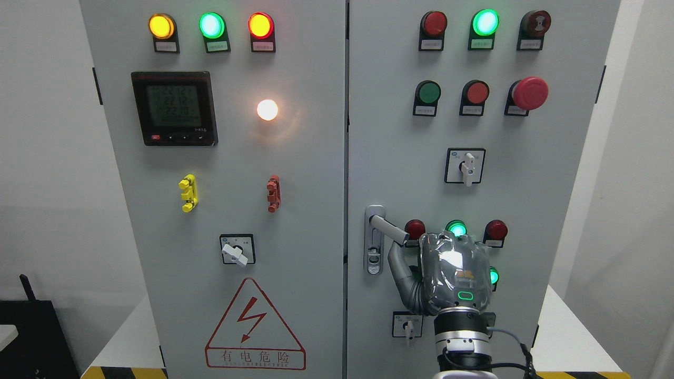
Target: Release door handle
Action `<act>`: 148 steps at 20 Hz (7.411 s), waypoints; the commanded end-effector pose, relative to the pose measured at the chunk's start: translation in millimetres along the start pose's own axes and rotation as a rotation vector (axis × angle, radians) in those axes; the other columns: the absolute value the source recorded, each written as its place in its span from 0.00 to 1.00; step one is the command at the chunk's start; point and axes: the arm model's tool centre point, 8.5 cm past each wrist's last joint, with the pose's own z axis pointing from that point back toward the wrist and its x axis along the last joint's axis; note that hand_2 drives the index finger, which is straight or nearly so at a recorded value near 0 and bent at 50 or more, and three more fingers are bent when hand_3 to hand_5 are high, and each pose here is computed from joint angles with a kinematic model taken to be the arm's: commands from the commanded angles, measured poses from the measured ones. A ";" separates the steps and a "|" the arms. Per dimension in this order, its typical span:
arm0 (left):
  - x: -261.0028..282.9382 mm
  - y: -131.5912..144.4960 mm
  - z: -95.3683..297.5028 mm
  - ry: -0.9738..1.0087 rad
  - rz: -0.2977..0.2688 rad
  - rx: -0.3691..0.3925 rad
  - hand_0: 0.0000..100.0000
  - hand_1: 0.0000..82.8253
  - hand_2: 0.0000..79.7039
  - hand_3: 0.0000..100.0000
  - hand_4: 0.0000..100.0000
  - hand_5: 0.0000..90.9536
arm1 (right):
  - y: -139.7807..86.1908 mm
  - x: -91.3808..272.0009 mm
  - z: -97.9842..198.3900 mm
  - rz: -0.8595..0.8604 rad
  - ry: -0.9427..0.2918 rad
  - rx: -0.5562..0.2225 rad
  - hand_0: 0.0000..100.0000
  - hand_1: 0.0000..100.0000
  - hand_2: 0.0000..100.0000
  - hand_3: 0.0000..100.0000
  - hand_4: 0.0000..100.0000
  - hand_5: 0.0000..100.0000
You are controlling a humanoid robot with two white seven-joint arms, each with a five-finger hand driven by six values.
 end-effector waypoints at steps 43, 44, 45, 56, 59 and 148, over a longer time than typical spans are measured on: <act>-11.2 0.2 0.8 0.003 0.002 -0.002 0.12 0.47 0.00 0.00 0.00 0.00 | -4.1 -5.5 16.5 -0.026 -0.002 -0.006 0.61 0.00 1.00 1.00 1.00 0.96; -10.3 0.1 0.7 0.002 0.002 -0.002 0.12 0.47 0.00 0.00 0.00 0.00 | -6.3 -5.4 18.0 -0.029 -0.003 -0.011 0.61 0.00 1.00 1.00 1.00 0.96; -11.2 0.2 0.8 0.003 0.002 -0.002 0.12 0.47 0.00 0.00 0.00 0.00 | -6.7 -5.8 21.1 -0.033 -0.002 -0.011 0.61 0.00 1.00 1.00 1.00 0.96; -10.1 1.1 0.7 0.001 0.002 0.000 0.12 0.47 0.00 0.00 0.00 0.00 | -21.7 -12.9 52.7 -0.100 -0.093 -0.065 0.64 0.00 1.00 1.00 0.97 0.94; -10.1 1.1 0.7 0.001 0.002 0.000 0.12 0.47 0.00 0.00 0.00 0.00 | -23.7 -22.3 53.8 -0.085 -0.137 -0.098 0.64 0.00 1.00 1.00 0.97 0.94; -10.1 1.1 0.7 0.001 0.002 0.000 0.12 0.47 0.00 0.00 0.00 0.00 | -79.9 -66.8 5.5 -0.005 -0.597 0.087 0.38 0.00 0.49 1.00 1.00 1.00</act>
